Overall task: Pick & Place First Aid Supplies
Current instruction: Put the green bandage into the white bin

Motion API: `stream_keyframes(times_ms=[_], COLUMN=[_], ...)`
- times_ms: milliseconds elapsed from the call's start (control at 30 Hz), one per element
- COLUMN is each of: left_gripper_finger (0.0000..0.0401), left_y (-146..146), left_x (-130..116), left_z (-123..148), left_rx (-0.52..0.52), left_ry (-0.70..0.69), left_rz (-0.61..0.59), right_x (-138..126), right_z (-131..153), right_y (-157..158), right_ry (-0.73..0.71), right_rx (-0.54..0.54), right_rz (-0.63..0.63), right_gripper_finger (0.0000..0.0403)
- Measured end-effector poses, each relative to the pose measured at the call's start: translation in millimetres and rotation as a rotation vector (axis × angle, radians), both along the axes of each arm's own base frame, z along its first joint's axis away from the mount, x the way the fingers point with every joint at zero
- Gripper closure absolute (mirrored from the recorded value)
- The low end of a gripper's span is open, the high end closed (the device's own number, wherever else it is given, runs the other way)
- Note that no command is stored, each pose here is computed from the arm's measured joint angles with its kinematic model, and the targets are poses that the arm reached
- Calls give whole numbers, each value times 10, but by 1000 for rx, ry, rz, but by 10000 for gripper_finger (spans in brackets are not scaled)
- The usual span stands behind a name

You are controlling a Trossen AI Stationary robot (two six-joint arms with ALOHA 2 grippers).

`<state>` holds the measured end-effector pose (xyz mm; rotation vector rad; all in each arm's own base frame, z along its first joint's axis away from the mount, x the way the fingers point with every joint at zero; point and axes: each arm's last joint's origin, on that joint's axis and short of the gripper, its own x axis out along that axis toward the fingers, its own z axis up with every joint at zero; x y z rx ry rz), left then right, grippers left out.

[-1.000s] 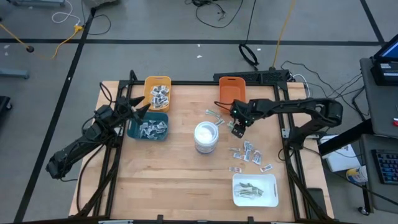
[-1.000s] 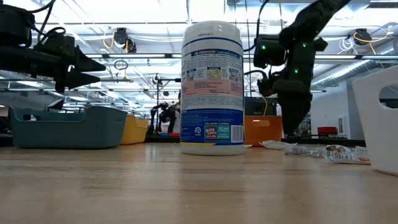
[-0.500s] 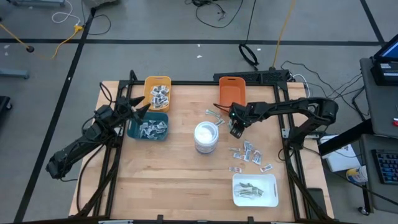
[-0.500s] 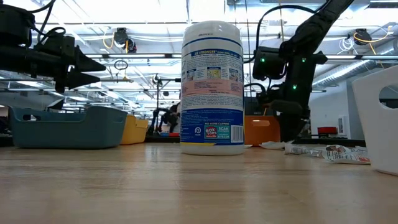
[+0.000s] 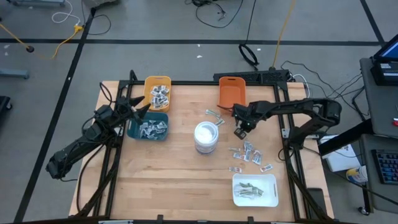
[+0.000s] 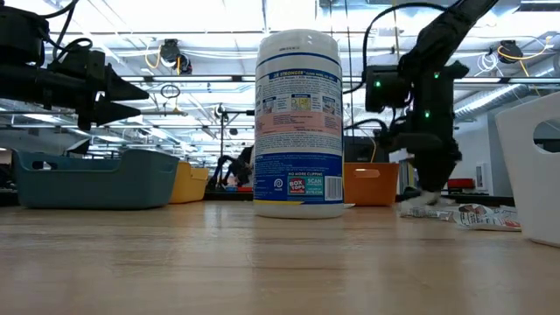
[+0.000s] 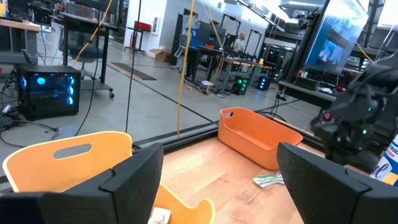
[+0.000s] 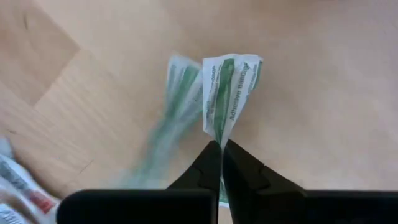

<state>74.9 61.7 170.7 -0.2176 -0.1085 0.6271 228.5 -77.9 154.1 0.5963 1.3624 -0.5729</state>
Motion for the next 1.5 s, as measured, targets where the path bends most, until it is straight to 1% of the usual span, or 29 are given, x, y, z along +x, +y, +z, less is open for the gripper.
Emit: stream_keyframes(times_ms=[200,400,500,667,800,900,1067,1233,1367,1500], left_gripper_finger=[89,100,97,85,76,73,80,90,96,91], left_y=[0,0,0,0,0,0,0,0,0,0], left_x=[0,0,0,0,0,0,0,0,0,0], left_z=[0,0,0,0,0,0,0,0,0,0], left_rx=[0,0,0,0,0,0,0,0,0,0], left_ry=[0,0,0,0,0,0,0,0,0,0], left_rz=[0,0,0,0,0,0,0,0,0,0], right_x=[-107,-159,-173,-194,-191,-177,-165,-239,-290,-320], right_z=[311,664,858,1103,1132,1132,1135,1137,1141,1128], right_y=[116,261,325,427,528,690,1072,1487,1799,2068], right_ry=[18,41,44,62,59,58,30,8,-54,-117], right_rx=[14,22,26,30,31,30,35,49,78,112], right_rz=[-24,-29,-24,-24,-14,38,142,235,322,414], right_gripper_finger=[401,402,402,402,402,402,402,403,403,403])
